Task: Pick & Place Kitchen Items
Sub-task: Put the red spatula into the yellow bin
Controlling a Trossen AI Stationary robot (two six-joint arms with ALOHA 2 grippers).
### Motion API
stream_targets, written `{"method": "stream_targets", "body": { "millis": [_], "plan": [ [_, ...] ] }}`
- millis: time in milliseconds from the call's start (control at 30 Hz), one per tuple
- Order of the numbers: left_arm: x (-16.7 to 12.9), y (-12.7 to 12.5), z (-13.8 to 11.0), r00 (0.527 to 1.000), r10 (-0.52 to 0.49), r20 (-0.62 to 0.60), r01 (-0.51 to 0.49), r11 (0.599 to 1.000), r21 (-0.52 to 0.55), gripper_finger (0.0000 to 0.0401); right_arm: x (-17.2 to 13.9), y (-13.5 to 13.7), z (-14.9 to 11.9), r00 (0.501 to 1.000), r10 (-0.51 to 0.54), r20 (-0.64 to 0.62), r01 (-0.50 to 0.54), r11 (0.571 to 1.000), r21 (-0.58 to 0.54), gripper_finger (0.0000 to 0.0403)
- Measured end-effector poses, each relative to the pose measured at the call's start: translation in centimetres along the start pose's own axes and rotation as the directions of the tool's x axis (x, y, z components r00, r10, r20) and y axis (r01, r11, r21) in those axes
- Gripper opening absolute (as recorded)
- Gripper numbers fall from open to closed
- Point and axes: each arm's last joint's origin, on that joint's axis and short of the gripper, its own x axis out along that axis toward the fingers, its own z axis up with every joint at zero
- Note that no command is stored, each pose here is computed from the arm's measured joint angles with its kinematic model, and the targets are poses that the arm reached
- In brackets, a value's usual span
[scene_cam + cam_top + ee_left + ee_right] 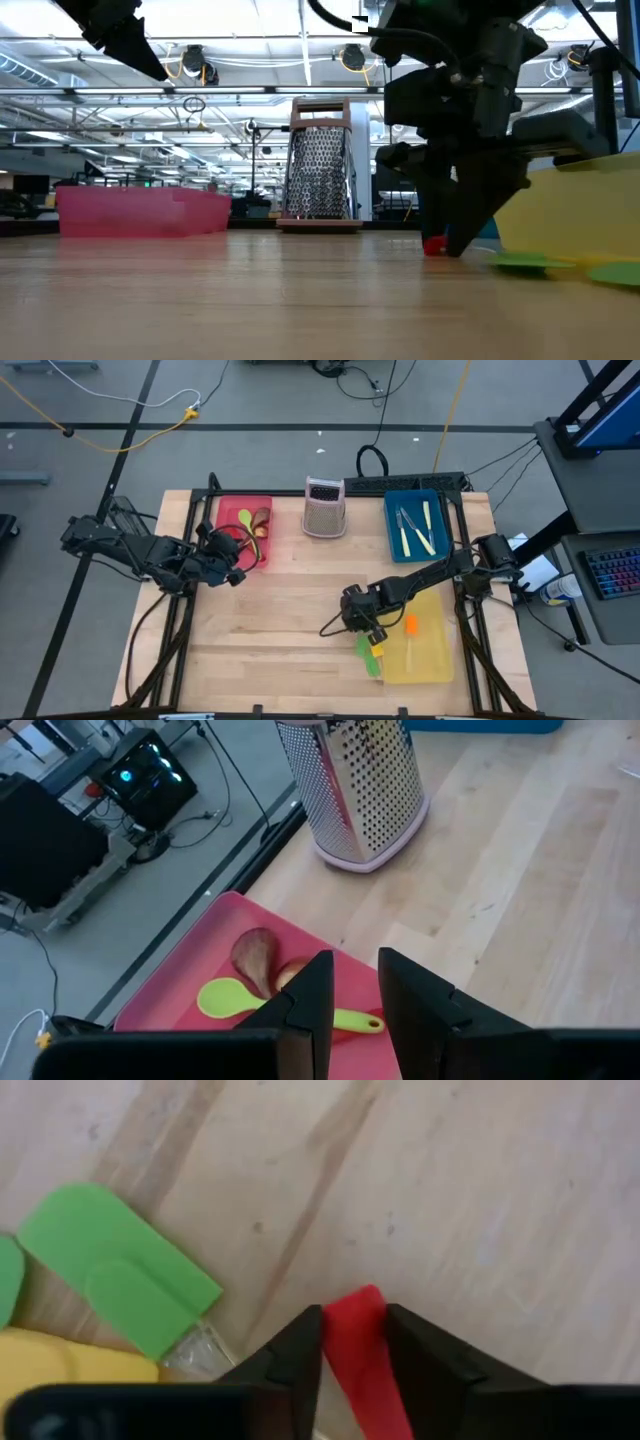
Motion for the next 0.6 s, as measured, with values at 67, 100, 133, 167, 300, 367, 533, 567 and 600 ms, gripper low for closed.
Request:
{"method": "stream_targets", "body": {
  "millis": [67,100,133,167,300,367,533,567,600],
  "plan": [
    [0.0,0.0,0.0,1.0,0.0,0.0,0.0,1.0,0.009,0.0088,0.0,-0.1,-0.1,1.0,-0.001,-0.008,0.001,1.0,0.025,0.0076],
    [0.0,0.0,0.0,1.0,0.0,0.0,0.0,1.0,0.016,0.0088,0.0,-0.2,-0.2,1.0,-0.002,-0.013,0.002,0.999,0.034,0.0062],
    [0.0,0.0,0.0,1.0,0.0,0.0,0.0,1.0,0.02,0.0088,0.0,-0.2,-0.2,1.0,-0.002,-0.016,0.002,0.999,0.036,0.0047],
    [0.0,0.0,0.0,1.0,0.0,0.0,0.0,1.0,0.023,0.0088,0.0,-0.2,-0.2,1.0,-0.002,-0.019,0.003,0.999,0.037,0.0033],
    [0.0,0.0,0.0,1.0,-0.003,-0.002,0.003,1.0,0.023,0.0088,-0.5,-0.2,-0.2,1.0,-0.007,-0.012,0.007,0.999,0.038,0.0011],
    [0.0,0.0,0.0,1.0,-0.012,-0.006,0.012,1.0,0.023,0.0088,-1.0,-0.2,-0.2,1.0,-0.013,0.003,0.013,0.999,0.041,0.0014],
    [0.0,-0.1,0.0,1.0,-0.025,-0.012,0.025,0.999,0.021,0.0088,-3.5,-0.4,0.4,0.993,-0.054,0.107,0.047,0.997,0.066,0.0006],
    [0.0,-0.1,0.0,1.0,-0.025,-0.012,0.025,0.999,0.022,0.0088,-4.1,-0.5,0.7,0.988,-0.064,0.141,0.055,0.996,0.068,0.0006],
    [0.0,-0.1,0.0,1.0,-0.025,-0.012,0.025,0.999,0.021,0.0088,-4.8,-0.5,0.8,0.983,-0.076,0.166,0.065,0.995,0.07,0.0006]
  ]
}}
